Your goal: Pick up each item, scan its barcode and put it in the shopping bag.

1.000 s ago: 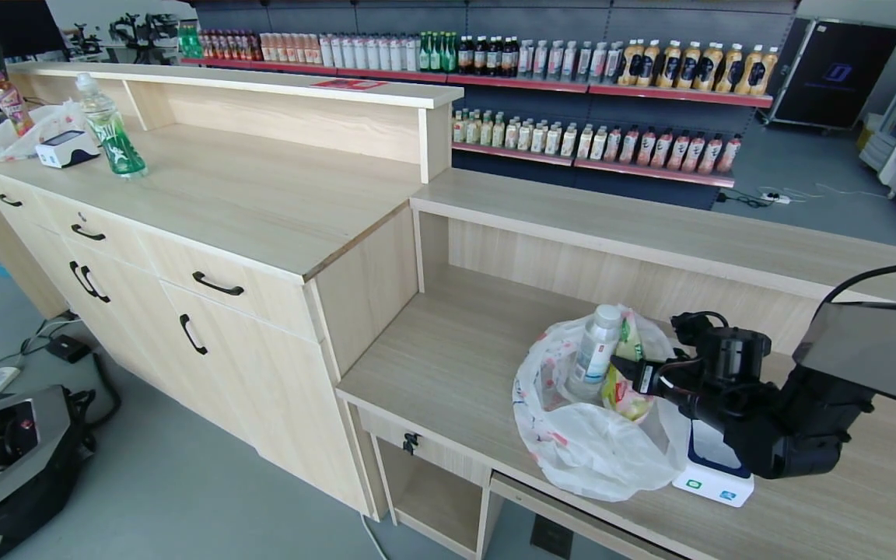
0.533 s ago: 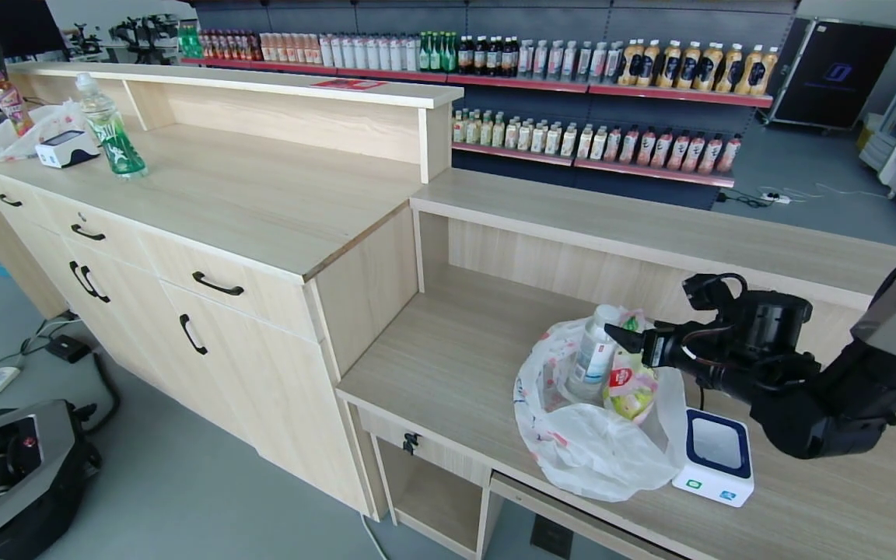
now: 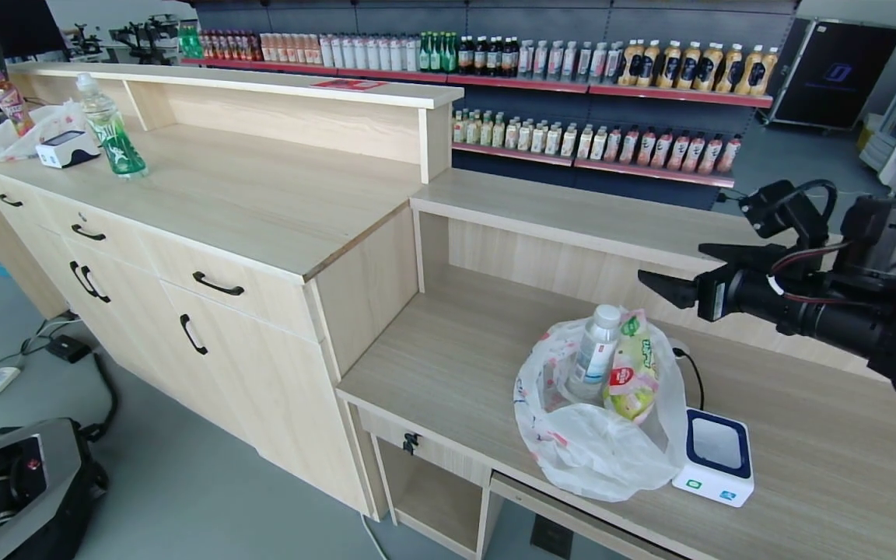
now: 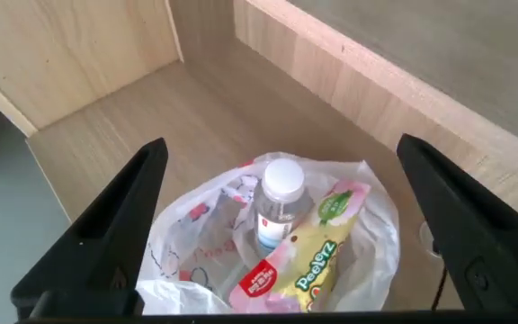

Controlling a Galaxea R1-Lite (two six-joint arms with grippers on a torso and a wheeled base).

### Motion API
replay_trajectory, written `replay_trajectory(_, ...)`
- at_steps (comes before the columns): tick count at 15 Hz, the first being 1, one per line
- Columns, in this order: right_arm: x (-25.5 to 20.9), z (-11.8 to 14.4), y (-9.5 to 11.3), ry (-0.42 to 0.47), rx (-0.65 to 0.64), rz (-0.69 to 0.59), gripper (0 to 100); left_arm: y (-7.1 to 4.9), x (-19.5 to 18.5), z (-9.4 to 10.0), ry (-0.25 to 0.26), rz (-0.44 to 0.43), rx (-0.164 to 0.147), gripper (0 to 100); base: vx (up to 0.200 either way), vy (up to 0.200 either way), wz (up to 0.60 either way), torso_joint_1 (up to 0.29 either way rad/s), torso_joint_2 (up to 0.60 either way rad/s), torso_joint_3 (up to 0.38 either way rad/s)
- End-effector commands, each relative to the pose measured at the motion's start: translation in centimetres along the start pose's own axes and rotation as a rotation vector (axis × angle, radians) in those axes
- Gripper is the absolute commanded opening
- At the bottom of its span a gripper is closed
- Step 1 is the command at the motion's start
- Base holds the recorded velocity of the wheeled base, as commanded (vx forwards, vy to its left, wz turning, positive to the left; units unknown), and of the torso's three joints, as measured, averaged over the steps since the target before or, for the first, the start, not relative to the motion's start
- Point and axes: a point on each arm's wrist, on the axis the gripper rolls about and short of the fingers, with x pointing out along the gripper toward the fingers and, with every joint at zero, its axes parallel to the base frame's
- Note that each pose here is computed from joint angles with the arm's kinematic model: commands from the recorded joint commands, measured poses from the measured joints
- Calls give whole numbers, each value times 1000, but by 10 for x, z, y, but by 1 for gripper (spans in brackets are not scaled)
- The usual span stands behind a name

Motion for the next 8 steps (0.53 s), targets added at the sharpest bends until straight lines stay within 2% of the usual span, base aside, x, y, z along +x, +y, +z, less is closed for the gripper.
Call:
replay_trajectory(1, -67, 61, -5, -135, -187, -86, 100, 0, 0, 0, 0, 1, 0, 100, 0, 0, -600, 2, -2, 2)
replay_trajectory(2, -76, 79, -7, -156, -193, -125, 100, 0, 0, 0, 0, 1, 0, 100, 0, 0, -600, -2, 2, 2)
replay_trajectory(4, -100, 109, -5, -138, -138, -201, 100, 0, 0, 0, 0, 2, 0, 100, 0, 0, -600, 0, 2, 7)
replay_trajectory(5, -109, 116, -4, -118, -97, -232, 100, 0, 0, 0, 0, 1, 0, 100, 0, 0, -600, 17, 12, 2)
replay_trajectory(6, -127, 125, -4, -60, -18, -306, 100, 0, 0, 0, 0, 1, 0, 100, 0, 0, -600, 2, 7, 2)
replay_trajectory(8, -145, 124, 0, 15, 77, -370, 100, 0, 0, 0, 0, 1, 0, 100, 0, 0, -600, -2, 0, 5)
